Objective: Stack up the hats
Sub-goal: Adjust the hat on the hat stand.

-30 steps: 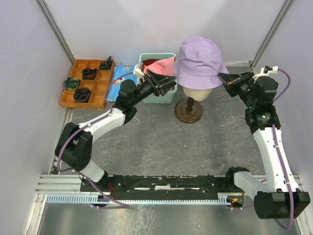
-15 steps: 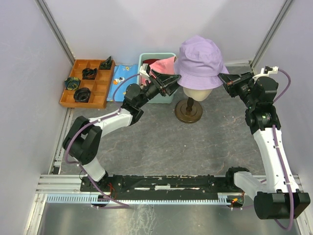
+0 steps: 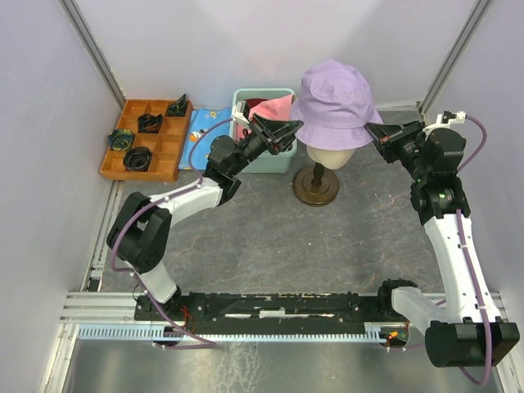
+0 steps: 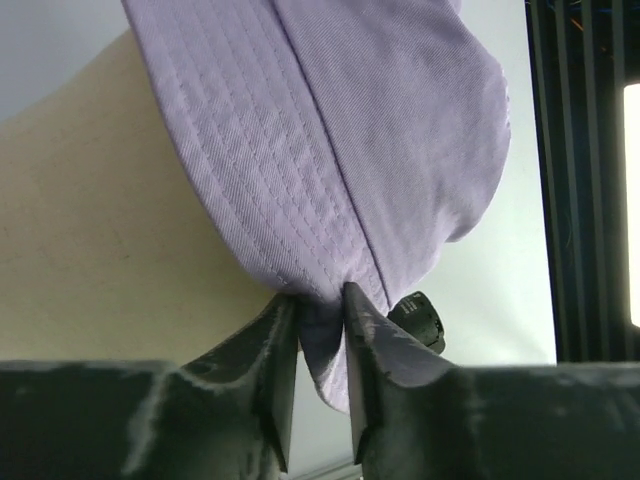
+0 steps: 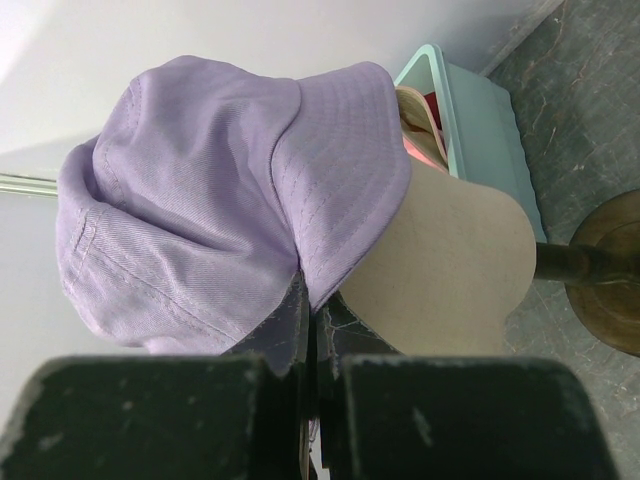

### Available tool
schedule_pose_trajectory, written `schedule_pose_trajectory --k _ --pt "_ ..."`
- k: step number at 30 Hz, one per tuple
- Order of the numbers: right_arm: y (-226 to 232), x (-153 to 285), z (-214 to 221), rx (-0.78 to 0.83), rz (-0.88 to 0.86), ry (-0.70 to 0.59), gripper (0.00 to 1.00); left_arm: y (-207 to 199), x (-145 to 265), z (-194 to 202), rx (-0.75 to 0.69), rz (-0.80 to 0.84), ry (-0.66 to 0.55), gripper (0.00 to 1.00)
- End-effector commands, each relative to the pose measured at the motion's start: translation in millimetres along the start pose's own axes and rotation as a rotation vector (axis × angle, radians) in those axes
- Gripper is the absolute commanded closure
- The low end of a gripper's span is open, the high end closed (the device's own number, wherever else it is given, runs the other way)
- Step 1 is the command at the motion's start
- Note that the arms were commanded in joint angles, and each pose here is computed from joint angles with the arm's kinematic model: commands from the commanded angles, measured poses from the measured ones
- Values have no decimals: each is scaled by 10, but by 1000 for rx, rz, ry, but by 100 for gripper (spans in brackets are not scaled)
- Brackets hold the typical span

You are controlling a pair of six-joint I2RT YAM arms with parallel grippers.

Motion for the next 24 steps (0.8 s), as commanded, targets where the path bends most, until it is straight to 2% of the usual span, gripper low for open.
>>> schedule_pose_trajectory --k 1,2,3,8,18,24 --pt "-510 -16 336 8 196 163 100 -214 -91 -63 -28 78 -6 82" --pt "-516 -18 338 8 197 163 100 -190 -102 -70 -16 74 -1 93" --pt "-531 -23 344 7 200 164 100 -169 -106 -83 -7 78 5 97" --pt "-666 -67 386 6 237 171 100 70 -29 -101 56 34 7 97" --pt "-1123 -68 605 15 338 217 100 606 531 -120 76 -116 -32 97" --pt "-1273 -114 660 30 369 232 100 811 534 -160 73 -149 -8 97"
Point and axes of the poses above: each gripper's point midway between its finger pads, its own x axis back along the fingers, its own y axis along the line the jaws close on, z = x × y, the point moved 5 cm from there along x, back along the fingers, and after that the axes turned 8 degrees about x, right-handed, at the moved point
